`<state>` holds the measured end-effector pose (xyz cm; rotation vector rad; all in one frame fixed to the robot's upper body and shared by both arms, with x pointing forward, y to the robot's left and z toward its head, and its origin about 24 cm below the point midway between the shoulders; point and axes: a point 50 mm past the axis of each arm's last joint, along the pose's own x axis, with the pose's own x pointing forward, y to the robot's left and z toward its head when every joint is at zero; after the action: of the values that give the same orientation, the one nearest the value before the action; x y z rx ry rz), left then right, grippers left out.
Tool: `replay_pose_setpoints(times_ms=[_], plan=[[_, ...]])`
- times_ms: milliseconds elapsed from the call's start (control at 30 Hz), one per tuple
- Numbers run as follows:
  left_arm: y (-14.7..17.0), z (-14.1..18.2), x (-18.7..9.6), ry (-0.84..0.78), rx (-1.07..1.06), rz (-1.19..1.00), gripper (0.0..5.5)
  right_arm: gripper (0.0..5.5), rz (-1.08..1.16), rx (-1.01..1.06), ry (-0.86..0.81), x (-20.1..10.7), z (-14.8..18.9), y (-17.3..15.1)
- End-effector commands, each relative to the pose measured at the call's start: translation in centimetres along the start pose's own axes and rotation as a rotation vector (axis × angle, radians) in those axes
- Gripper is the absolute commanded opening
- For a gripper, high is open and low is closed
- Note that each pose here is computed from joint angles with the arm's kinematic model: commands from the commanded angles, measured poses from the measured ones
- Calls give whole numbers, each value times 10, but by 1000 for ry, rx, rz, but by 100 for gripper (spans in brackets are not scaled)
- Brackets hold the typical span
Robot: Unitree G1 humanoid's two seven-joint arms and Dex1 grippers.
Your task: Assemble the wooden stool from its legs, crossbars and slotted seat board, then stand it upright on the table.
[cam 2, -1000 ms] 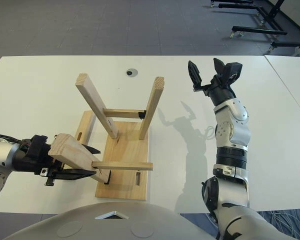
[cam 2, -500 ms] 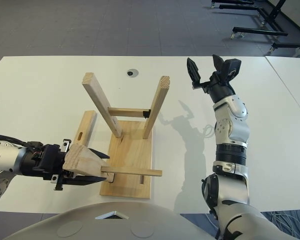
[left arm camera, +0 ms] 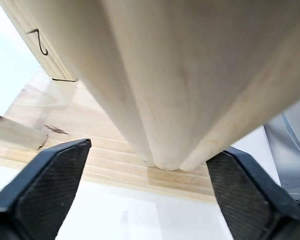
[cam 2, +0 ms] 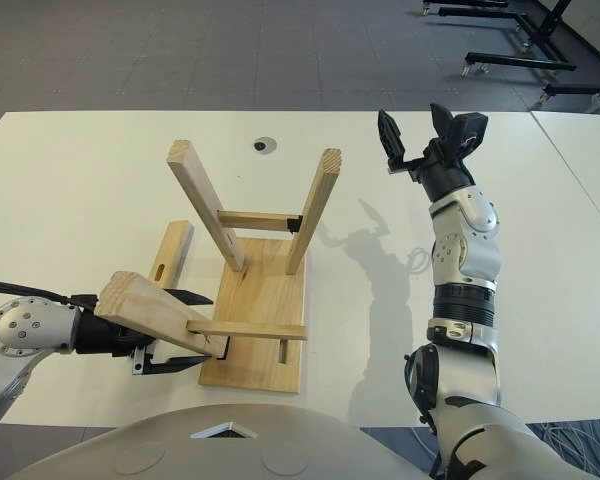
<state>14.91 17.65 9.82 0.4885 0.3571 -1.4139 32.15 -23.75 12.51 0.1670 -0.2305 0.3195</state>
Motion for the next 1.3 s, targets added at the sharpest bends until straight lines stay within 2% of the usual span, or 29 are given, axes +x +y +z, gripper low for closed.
replay_pose_setpoints(times_ms=[33,167,367,633,800,967,1100,1200,1300], plan=[[1,16,-4,11,81,-10,482,540,3,-7,-31,5,7,0],[-6,24,-10,45,96,-35,539,540,-7,-15,-27,3,7,-3],[-8,18,-15,73,79,-31,539,540,-11,-18,-28,5,8,-4],[-8,22,-42,-10,61,62,539,540,-13,-25,-37,8,11,-7],[-6,25,-47,-69,68,90,539,540,-13,-26,-44,10,13,-8],[0,-4,-70,50,-55,276,539,540,-12,-26,-47,11,12,-6],[-7,-16,-70,10,-126,321,539,540,-25,-28,-46,8,10,-7],[-10,-9,-63,-48,-118,276,539,540,-30,-26,-52,8,10,-7],[-3,-20,-73,17,-153,387,539,540,-35,-26,-56,7,10,-7]])
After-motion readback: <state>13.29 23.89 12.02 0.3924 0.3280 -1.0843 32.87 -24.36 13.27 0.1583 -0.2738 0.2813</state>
